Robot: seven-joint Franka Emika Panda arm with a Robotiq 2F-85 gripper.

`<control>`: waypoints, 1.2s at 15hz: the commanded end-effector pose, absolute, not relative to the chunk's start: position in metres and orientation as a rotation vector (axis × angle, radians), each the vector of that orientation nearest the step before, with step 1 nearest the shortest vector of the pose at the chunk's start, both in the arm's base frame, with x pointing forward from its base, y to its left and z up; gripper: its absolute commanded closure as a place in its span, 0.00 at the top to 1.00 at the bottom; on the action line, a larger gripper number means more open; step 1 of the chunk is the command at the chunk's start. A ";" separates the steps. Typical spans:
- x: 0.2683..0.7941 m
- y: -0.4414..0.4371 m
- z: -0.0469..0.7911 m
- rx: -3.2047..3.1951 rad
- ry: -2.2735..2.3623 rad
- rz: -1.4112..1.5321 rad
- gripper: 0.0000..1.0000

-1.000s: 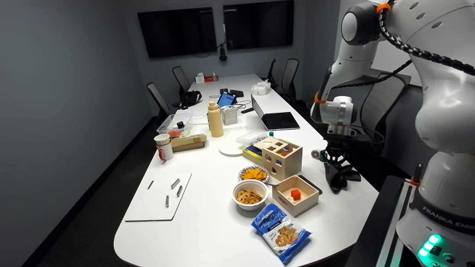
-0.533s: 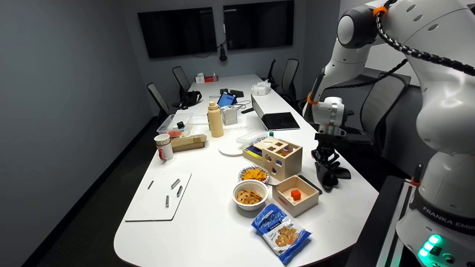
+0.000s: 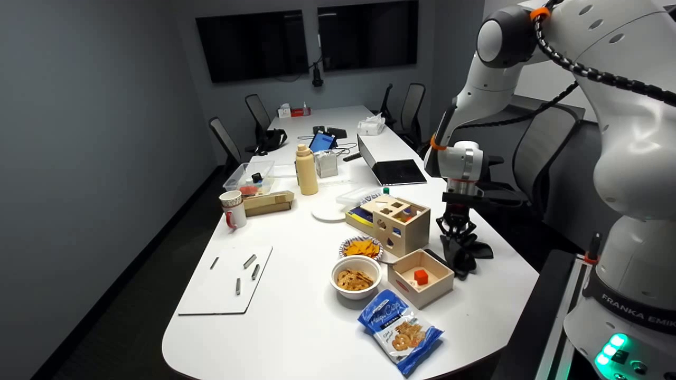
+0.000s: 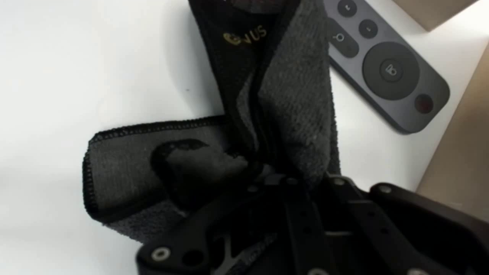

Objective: Use the black towel to clean the table

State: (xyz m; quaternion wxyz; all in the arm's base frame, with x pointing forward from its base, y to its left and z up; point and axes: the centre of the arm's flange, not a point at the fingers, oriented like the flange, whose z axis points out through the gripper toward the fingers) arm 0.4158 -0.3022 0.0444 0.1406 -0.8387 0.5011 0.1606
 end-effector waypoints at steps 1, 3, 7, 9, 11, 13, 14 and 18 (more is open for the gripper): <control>0.388 -0.279 0.034 -2.408 1.370 0.563 0.02; 0.374 -0.274 0.033 -2.404 1.363 0.610 0.02; 0.352 -0.288 0.033 -2.394 1.454 0.617 0.02; 0.344 -0.302 0.035 -2.396 1.518 0.584 0.02; 0.339 -0.322 0.036 -2.396 1.575 0.551 0.02; 0.337 -0.333 0.043 -2.394 1.597 0.523 0.02; 0.335 -0.332 0.049 -2.404 1.588 0.519 0.02; 0.327 -0.304 0.089 -2.452 1.550 0.532 0.02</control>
